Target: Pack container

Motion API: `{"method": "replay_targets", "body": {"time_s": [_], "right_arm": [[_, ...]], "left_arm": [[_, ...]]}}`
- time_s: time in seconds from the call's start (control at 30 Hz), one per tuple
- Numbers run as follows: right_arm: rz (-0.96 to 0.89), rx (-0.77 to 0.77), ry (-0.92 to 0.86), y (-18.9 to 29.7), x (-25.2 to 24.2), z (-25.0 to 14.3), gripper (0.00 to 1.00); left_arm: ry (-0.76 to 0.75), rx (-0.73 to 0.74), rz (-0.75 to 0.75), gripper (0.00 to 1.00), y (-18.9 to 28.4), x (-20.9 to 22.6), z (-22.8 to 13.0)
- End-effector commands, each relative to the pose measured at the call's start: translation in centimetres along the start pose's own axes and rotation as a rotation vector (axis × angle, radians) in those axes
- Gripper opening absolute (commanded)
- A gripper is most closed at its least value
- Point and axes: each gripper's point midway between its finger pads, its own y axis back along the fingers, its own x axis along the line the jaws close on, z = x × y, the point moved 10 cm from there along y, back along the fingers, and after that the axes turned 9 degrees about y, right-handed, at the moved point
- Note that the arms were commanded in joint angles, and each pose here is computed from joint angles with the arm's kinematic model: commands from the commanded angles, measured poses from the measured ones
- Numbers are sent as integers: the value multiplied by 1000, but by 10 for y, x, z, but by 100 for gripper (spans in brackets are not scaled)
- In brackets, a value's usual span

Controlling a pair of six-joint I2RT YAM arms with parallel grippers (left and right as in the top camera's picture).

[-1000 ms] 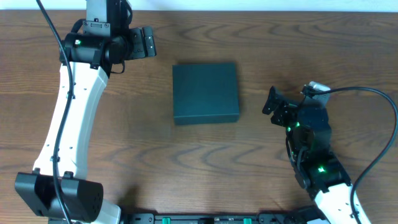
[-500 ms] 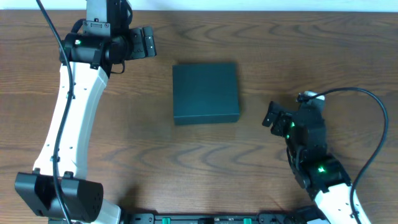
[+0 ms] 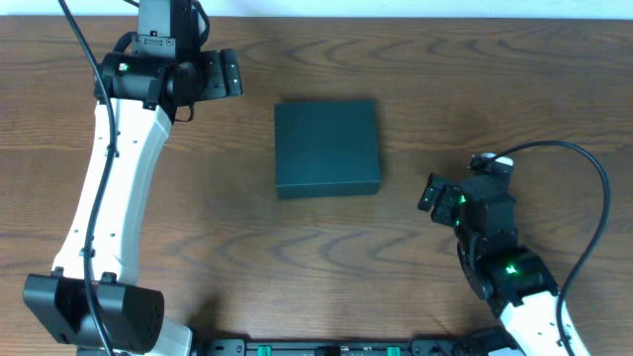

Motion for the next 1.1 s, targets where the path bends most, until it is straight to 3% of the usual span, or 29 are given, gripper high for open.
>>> {"method": "replay_targets", "body": {"time_s": [0.0, 0.4, 0.63, 1.07], "right_arm": [[-13, -12, 0, 1, -1, 3, 99], [-13, -12, 0, 1, -1, 3, 99], [-13, -12, 0, 1, -1, 3, 99], [-13, -12, 0, 1, -1, 3, 99]], "left_arm": [[-5, -53, 119, 95, 1, 11, 6], [-272, -331, 67, 95, 52, 2, 33], [-364, -297, 100, 95, 82, 15, 16], [-305, -337, 94, 95, 140, 62, -39]]}}
